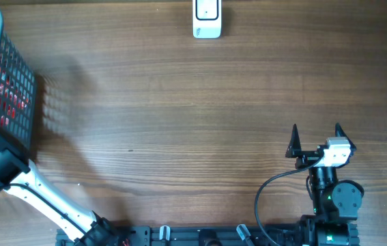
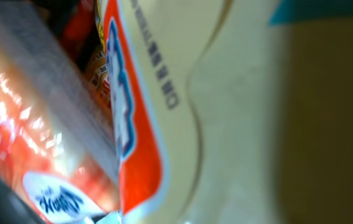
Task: Scan the item barcode
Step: 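Grasp the large cream snack bag in the basket with the left gripper, then lift the cream snack bag out and set it on the table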
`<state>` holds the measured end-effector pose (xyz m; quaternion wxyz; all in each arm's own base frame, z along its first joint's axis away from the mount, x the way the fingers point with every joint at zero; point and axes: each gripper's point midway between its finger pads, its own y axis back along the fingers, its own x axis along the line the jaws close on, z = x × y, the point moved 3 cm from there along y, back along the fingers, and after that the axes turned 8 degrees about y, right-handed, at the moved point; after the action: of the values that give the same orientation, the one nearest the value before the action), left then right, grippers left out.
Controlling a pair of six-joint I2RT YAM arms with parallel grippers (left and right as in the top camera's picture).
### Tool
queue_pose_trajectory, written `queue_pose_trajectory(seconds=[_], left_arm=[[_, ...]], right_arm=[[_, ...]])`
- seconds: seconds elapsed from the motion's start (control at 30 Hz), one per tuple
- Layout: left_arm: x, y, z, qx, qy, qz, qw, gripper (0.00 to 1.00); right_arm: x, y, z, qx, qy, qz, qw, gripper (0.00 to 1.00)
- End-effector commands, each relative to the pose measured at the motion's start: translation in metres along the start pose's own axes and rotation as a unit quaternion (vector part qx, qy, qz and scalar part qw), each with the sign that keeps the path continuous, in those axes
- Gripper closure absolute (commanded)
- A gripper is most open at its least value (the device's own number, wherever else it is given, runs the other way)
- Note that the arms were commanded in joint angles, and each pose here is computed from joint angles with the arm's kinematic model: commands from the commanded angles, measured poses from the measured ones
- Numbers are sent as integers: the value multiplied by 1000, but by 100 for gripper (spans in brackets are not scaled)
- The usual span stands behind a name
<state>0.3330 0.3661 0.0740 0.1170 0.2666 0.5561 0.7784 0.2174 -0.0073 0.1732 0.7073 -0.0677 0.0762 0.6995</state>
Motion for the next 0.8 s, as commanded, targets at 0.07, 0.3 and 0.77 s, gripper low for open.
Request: queue_pose_trajectory(seconds=[0.07,0.3,0.77], left_arm=[[-14,102,10,-83,28,-91,992,96],[1,203,9,-161,80,-188,966,96],[-26,346,-55,-153,-9,-500,852,96]], right_arm=[[-3,1,1,-3,-7,-8,1000,0],[-3,1,1,-4,-7,-8,1000,0],[-3,1,1,-4,-7,-8,1000,0]])
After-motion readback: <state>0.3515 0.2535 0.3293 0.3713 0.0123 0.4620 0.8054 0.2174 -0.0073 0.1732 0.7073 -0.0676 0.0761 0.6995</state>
